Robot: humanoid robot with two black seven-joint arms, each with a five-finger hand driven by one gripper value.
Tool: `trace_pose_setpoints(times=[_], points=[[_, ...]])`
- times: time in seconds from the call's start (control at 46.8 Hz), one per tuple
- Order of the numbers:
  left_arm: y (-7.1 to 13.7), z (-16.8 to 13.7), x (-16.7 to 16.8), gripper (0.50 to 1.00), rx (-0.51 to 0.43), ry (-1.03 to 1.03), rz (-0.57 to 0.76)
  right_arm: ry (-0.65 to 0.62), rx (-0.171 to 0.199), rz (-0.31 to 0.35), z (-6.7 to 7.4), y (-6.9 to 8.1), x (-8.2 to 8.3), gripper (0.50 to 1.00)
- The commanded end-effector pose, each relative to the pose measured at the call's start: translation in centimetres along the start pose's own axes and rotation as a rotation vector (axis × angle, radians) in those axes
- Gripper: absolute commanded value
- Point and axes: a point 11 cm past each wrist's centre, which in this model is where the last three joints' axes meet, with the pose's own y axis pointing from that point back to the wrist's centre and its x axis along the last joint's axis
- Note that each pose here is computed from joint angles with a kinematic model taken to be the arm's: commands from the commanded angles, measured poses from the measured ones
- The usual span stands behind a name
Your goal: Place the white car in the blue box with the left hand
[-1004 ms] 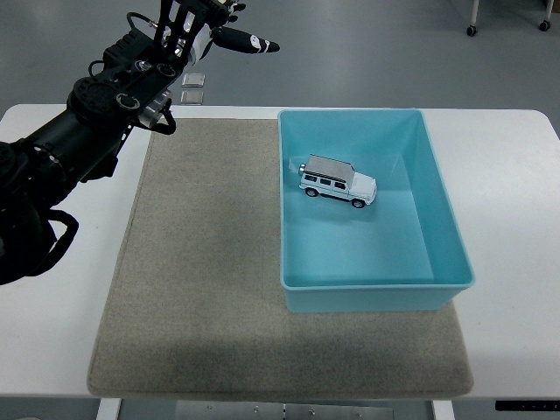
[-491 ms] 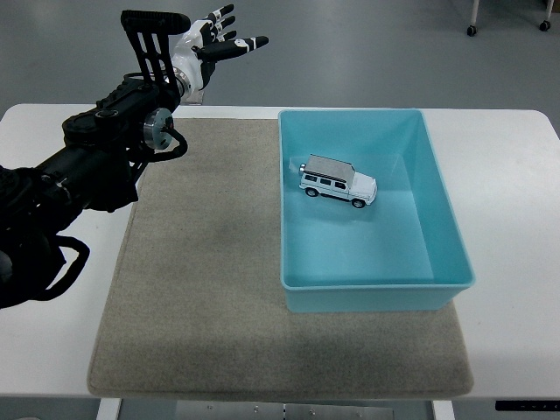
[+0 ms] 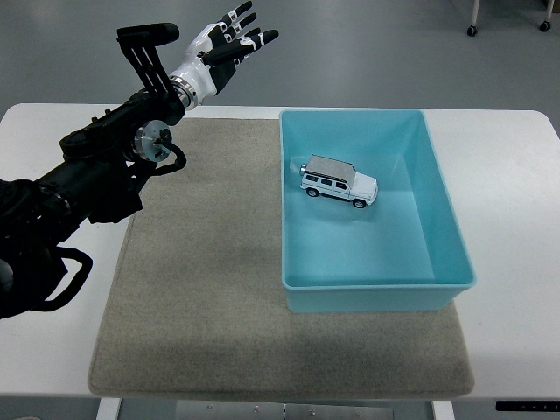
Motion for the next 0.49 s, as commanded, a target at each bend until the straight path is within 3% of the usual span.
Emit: trace_pose_setpoints(times=[0.0, 0.47], points=[[-0.04, 0.10, -0.05, 1.000, -0.002, 0.001, -0.001, 0.000, 0.000, 0.000, 0.00, 0.00, 0.00, 0.936], [0.03, 0.05, 0.20, 1.000, -0.001, -0.003, 0.006, 0.000, 0.000, -0.001, 0.00, 0.00, -0.02, 0.936]])
